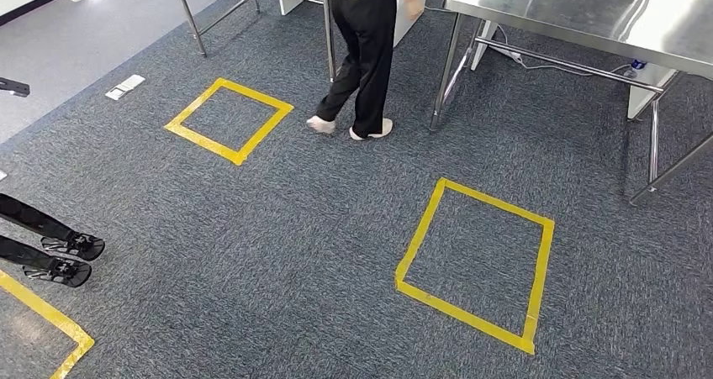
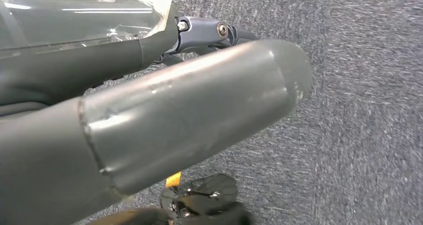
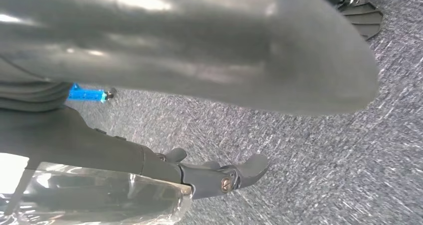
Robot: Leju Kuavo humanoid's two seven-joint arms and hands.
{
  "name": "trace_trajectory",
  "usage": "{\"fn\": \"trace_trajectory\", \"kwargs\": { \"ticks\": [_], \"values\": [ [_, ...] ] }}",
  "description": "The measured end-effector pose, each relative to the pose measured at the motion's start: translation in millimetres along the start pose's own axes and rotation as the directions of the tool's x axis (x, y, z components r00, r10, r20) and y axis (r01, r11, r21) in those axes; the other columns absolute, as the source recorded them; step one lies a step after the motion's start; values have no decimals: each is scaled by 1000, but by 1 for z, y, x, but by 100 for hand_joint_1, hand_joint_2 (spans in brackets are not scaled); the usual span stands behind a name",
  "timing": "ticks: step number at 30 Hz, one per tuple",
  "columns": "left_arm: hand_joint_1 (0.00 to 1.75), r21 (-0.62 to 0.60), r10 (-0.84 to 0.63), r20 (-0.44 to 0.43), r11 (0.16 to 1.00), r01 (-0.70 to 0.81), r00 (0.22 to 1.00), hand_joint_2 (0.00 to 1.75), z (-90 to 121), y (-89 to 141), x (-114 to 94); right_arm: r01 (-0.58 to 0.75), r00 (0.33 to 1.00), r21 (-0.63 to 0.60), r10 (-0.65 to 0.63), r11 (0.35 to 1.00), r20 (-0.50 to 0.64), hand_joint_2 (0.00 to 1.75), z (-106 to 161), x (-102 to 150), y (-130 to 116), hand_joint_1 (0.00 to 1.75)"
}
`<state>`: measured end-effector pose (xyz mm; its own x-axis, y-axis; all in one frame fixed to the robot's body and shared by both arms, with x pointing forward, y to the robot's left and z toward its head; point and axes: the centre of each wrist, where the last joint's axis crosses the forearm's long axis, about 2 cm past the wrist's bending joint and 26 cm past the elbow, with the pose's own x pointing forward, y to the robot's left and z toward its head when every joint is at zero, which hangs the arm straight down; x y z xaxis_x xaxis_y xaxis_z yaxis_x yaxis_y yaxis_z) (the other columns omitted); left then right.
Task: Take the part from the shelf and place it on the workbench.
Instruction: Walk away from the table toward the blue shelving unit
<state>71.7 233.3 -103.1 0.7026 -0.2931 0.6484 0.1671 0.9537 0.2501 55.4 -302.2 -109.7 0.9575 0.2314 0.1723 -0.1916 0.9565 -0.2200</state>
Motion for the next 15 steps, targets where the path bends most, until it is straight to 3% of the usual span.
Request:
{"fn": "trace_trajectory", "kwargs": {
  "ticks": [2,5,7,9,15],
  "values": [
    [0,-40,-39,-4,998,38,999,0,-2,-2,5,42,999,6,-42,999,3,0,-2,30,-10,0],
    [0,-92,-88,10,992,89,996,0,-9,-5,19,93,995,18,-93,996,23,0,1,108,-36,0],
    [0,-97,-90,23,991,92,996,0,-12,-8,26,102,993,13,-102,995,63,0,6,144,-49,0],
    [0,-97,-93,28,991,95,995,0,-12,-8,28,108,990,5,-108,994,96,0,9,160,-56,0],
    [0,-113,-103,30,988,106,994,0,-11,-13,28,129,982,-5,-127,992,141,0,11,166,-64,0]
  ]
}}
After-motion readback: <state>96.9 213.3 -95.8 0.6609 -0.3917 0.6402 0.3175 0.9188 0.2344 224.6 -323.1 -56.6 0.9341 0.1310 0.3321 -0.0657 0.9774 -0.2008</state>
